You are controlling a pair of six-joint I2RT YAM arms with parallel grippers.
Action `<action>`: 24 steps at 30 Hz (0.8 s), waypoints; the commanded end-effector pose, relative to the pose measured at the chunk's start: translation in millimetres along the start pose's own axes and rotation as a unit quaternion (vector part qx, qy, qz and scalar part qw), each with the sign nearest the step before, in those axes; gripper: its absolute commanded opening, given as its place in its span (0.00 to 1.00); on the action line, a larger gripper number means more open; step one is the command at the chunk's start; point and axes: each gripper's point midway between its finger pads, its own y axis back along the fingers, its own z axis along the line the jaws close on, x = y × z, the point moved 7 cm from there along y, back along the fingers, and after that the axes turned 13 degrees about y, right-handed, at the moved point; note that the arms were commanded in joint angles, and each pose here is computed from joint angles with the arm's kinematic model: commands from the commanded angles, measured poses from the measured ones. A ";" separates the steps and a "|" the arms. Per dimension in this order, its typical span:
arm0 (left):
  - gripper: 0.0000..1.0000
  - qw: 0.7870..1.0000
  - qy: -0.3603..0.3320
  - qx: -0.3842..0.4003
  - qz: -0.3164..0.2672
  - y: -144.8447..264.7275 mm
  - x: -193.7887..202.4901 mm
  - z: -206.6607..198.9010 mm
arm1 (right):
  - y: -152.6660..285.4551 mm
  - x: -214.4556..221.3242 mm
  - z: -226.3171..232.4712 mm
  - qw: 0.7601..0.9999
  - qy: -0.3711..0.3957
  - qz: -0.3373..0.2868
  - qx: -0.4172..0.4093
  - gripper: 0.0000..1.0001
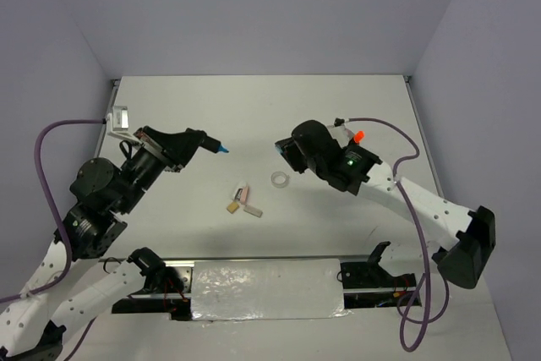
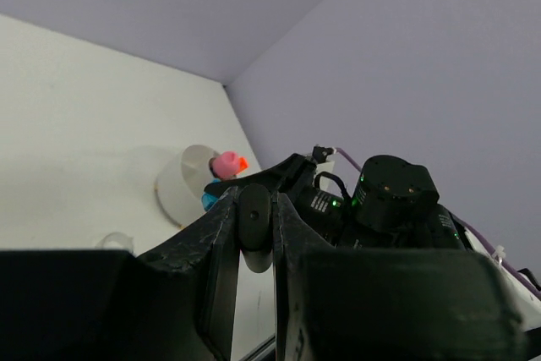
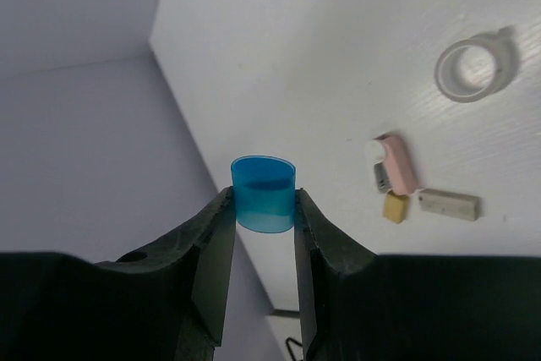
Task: Sort the stationery into containers
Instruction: Pick up the pen cap from the center of the board, then place the pen cap at the center of the board.
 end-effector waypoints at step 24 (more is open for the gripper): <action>0.00 0.997 0.036 -0.017 -0.060 -8.3 -12.1 0.3 | -55.3 37.4 -117.5 0.887 0.414 0.184 0.088 0.18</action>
